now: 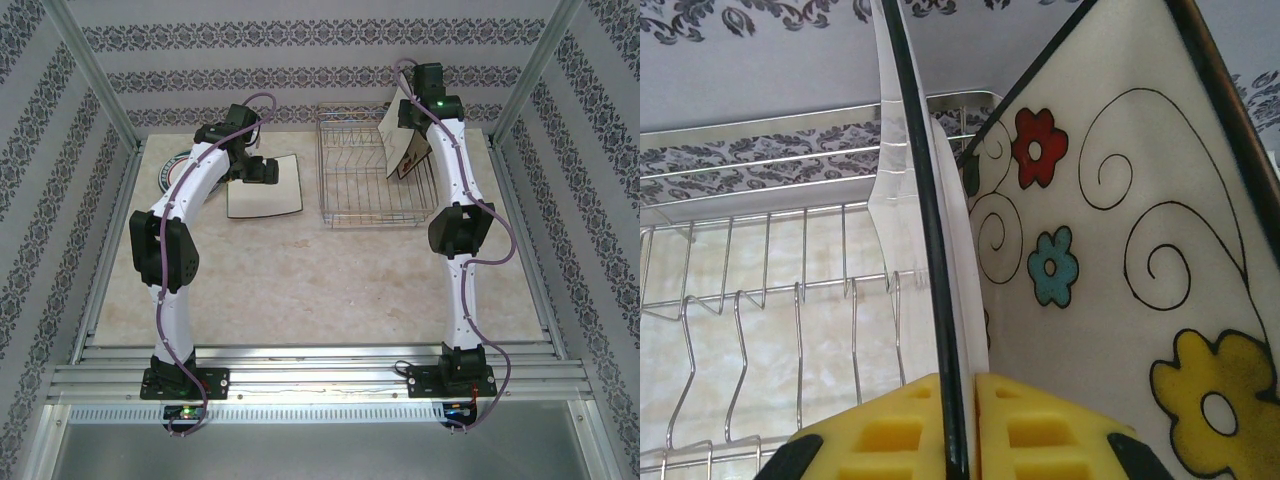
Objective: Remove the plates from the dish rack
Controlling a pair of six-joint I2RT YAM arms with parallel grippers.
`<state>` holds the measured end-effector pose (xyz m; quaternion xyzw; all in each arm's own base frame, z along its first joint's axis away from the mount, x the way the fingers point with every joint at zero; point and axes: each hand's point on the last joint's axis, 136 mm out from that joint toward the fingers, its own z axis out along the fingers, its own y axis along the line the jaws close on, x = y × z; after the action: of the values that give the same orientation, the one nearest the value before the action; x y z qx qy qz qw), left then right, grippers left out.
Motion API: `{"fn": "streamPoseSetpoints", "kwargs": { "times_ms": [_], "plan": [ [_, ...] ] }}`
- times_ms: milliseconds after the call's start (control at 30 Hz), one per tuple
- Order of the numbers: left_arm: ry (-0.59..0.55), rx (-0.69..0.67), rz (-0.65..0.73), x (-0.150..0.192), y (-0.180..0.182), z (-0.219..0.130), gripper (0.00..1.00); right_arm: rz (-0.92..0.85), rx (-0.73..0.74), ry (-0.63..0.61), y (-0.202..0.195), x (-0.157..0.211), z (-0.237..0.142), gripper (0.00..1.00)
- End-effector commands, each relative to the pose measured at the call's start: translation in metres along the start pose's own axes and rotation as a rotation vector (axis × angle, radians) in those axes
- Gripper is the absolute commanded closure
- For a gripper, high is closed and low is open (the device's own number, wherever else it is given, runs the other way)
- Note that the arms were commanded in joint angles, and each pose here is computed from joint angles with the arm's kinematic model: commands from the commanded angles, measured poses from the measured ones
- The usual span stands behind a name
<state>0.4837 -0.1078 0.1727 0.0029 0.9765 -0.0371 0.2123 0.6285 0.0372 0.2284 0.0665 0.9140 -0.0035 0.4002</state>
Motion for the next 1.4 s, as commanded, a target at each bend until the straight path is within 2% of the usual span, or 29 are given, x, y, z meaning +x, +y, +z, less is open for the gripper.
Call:
{"fn": "streamPoseSetpoints", "kwargs": {
  "times_ms": [0,400,667,867,1067,1367],
  "plan": [
    [-0.007,-0.014,0.000,-0.001,0.008,-0.015,0.01,-0.004,-0.047,-0.165,0.015,-0.051,-0.071,1.00],
    [0.005,-0.004,-0.004,0.002,0.006,-0.011,0.01,-0.034,0.019,-0.324,-0.004,-0.093,-0.164,1.00],
    [0.002,0.006,0.005,-0.001,0.003,-0.016,0.01,-0.028,0.021,-0.349,-0.011,-0.094,-0.218,1.00],
    [0.004,0.014,0.003,0.000,0.002,-0.013,0.01,0.017,-0.214,-0.288,0.025,-0.067,-0.252,1.00],
    [-0.017,0.024,-0.003,-0.003,0.000,-0.021,0.01,0.104,-0.483,-0.316,0.049,-0.039,-0.295,1.00],
    [-0.053,0.031,-0.021,0.011,0.002,-0.034,0.01,0.238,-0.740,-0.261,0.060,0.010,-0.299,1.00]
  ]
}}
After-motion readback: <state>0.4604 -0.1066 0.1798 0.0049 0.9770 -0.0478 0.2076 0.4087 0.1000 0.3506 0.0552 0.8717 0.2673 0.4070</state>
